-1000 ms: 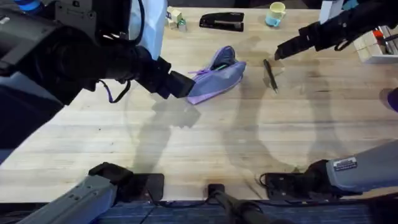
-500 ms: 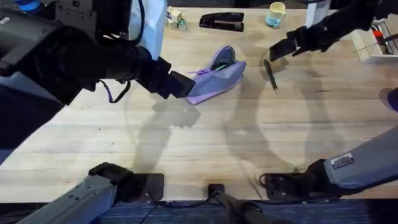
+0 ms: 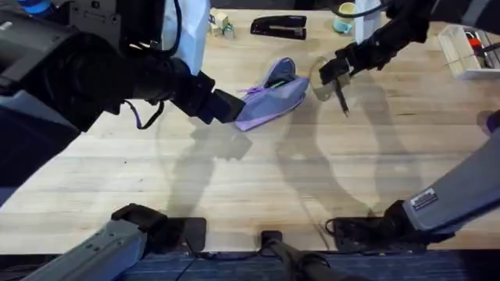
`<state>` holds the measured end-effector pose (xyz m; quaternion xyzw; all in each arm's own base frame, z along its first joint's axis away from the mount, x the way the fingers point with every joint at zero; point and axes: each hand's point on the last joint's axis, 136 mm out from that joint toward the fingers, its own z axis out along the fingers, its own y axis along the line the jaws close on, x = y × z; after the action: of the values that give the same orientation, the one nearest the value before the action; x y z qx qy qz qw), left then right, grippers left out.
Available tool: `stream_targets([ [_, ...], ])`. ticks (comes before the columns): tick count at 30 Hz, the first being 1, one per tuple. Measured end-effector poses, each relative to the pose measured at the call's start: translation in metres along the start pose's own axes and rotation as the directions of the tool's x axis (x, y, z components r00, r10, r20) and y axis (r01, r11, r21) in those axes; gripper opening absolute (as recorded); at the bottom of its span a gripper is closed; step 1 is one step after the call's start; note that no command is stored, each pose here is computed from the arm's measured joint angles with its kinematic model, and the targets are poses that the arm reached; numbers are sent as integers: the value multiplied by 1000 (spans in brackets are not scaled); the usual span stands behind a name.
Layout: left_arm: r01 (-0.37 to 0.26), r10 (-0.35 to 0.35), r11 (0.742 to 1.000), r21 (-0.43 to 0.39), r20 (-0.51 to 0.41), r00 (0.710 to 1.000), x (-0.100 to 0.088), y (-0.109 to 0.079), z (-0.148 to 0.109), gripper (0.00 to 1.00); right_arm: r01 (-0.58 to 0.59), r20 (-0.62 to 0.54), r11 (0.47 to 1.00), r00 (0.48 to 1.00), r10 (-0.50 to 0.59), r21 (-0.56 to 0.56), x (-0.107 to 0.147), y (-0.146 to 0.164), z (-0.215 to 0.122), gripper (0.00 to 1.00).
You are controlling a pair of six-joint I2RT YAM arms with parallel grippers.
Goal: Unzip the bag, pick up the pens from the table one at a time and place them inside, then zip the bag closed.
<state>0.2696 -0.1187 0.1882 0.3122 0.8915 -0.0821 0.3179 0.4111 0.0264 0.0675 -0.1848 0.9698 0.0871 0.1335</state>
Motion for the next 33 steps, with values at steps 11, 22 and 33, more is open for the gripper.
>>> stream_targets([
  [11, 1, -1, 1000, 1, -2, 1000, 0, 0, 0, 994, -39, -52, 999, 998, 39, -6, 9, -4, 21, 996],
  [22, 0, 0, 1000, 1, -3, 1000, 1, 0, 0, 992, -21, -96, 996, 995, 30, 92, 9, -7, 25, 893],
  [33, 1, -1, 1000, 1, -5, 1000, 1, 0, 0, 993, -39, -108, 986, 992, 57, 161, 8, -8, 27, 624],
])
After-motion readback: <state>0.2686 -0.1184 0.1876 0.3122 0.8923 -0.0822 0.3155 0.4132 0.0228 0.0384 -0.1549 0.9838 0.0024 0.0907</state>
